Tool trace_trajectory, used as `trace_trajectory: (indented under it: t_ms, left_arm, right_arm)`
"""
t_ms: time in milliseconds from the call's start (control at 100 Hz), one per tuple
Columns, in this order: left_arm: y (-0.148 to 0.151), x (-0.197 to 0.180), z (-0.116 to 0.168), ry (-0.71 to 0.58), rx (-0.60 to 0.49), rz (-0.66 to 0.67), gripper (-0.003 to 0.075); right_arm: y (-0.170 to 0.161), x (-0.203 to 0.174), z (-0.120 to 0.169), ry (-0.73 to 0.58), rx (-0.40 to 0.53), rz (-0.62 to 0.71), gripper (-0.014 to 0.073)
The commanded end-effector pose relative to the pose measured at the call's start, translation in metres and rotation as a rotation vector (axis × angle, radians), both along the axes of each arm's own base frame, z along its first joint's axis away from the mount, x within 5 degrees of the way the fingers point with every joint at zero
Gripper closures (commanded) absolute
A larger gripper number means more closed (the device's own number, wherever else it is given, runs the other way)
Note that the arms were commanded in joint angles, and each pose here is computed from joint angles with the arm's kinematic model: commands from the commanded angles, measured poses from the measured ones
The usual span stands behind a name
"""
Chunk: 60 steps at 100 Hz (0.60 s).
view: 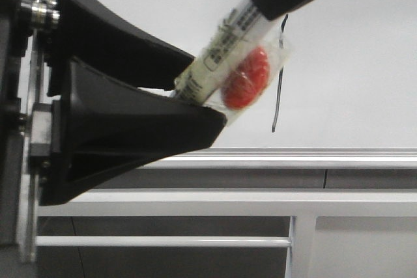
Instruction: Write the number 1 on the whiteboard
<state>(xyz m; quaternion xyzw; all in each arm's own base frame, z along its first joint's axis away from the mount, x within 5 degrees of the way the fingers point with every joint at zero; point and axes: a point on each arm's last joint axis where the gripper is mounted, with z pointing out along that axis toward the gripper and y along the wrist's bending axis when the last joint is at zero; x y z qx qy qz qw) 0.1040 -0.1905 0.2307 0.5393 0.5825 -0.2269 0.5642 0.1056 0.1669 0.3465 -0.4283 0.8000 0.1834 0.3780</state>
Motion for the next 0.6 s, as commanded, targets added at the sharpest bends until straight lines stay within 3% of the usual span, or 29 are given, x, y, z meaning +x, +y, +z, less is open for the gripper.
trace_trajectory:
  t_ms: [0,590]
  left_arm:
    - [-0.0049,0.0004,0.0181,-0.036,-0.107,-0.009,0.0395]
    - [-0.0049,0.0005,0.0180,-0.035,-0.105,-0.009,0.0408]
  right_arm:
    - [0.0019,0.0015,0.0197,-0.085,0.096,0.014,0.0638]
    - [-0.0004,0.0039,0.0216,-0.138,0.077,0.013,0.0638]
